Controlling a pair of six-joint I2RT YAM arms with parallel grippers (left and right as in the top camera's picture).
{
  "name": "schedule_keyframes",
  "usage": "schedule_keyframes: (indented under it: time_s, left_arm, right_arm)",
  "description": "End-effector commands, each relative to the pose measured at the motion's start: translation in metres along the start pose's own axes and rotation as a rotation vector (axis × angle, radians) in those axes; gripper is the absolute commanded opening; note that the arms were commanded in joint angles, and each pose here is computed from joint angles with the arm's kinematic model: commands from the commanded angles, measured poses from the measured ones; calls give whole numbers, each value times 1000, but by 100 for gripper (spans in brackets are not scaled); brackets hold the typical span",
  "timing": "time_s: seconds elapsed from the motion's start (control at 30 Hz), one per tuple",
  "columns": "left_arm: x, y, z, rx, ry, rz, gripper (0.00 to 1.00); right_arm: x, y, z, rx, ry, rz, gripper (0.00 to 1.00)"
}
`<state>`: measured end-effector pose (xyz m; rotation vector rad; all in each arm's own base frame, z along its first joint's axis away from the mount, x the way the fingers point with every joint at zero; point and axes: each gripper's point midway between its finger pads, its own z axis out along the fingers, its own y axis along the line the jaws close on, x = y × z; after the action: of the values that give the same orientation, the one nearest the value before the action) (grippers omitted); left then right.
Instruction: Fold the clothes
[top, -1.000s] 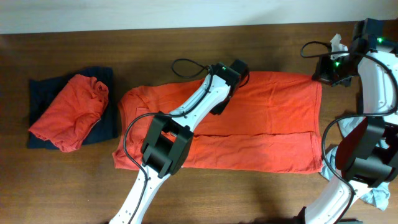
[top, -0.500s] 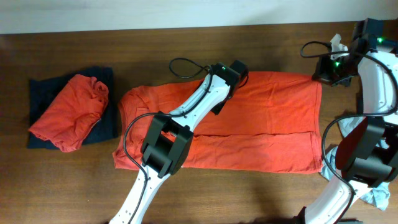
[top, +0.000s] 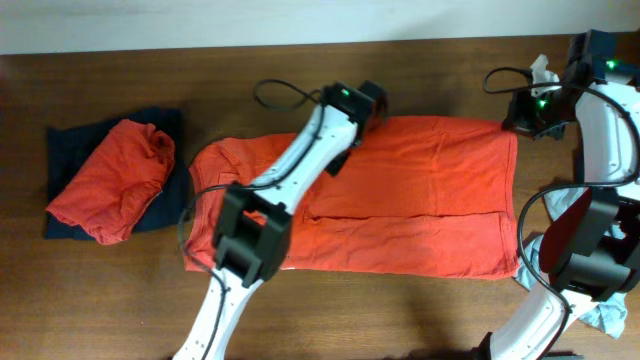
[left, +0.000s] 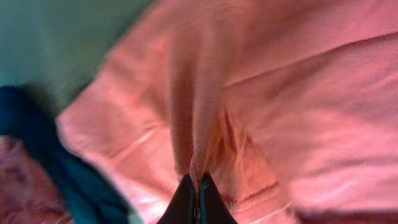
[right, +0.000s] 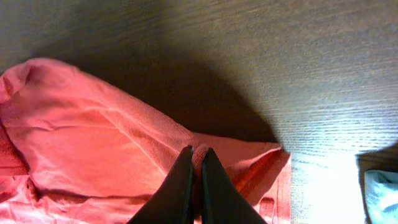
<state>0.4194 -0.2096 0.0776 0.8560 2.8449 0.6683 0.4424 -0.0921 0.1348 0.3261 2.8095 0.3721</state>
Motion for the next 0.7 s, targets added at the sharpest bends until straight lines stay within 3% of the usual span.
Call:
schedule_keyframes:
  time_s: [0.0,0.23,0.67]
  left_arm:
    - [3,48,-50,12,-111,-53,1]
    - [24,69,-65,54,-96,-53,0]
    - [53,68,-63,99,9,36,1]
  right_arm:
    - [5,-5,-6,25,15,-7,4]
    - [29,-16,-8,97,109,47,4]
    - [58,-33,-15,210,228,85,4]
